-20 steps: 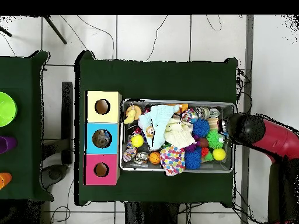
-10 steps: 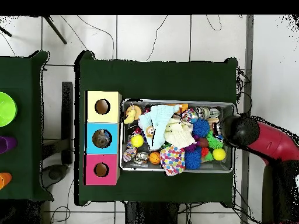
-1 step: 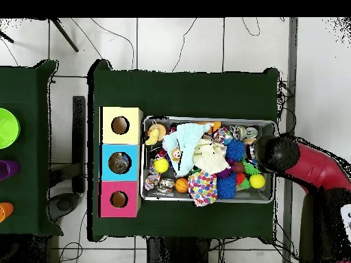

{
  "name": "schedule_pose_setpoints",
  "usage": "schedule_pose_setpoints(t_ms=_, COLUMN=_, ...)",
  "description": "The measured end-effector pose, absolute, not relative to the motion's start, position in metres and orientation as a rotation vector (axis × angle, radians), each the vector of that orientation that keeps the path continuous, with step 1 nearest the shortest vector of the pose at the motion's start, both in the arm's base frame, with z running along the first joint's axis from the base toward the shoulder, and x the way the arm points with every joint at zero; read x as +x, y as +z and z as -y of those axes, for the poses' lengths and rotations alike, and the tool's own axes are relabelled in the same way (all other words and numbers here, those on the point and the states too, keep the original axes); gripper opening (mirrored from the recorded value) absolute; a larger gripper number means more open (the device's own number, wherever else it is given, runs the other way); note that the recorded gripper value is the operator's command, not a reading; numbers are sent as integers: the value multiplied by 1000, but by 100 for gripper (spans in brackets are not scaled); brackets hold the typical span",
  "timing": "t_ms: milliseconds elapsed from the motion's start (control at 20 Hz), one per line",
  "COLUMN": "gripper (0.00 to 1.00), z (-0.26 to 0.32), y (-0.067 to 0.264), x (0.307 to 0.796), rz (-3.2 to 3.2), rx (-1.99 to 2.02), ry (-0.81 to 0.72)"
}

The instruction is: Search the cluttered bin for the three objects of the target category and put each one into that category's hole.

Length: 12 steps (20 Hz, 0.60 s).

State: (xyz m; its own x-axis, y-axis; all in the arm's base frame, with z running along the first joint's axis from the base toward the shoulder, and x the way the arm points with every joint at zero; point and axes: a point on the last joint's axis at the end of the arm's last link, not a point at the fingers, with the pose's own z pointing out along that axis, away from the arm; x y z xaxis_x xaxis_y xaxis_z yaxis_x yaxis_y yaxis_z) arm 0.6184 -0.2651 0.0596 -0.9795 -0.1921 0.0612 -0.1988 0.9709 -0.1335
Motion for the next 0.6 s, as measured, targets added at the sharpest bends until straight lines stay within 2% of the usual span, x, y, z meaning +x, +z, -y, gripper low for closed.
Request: schedule_pose_setpoints(t_ms=600, gripper=0, z=219, y=70, x=622, rz=3065, rx=206, ry=217)
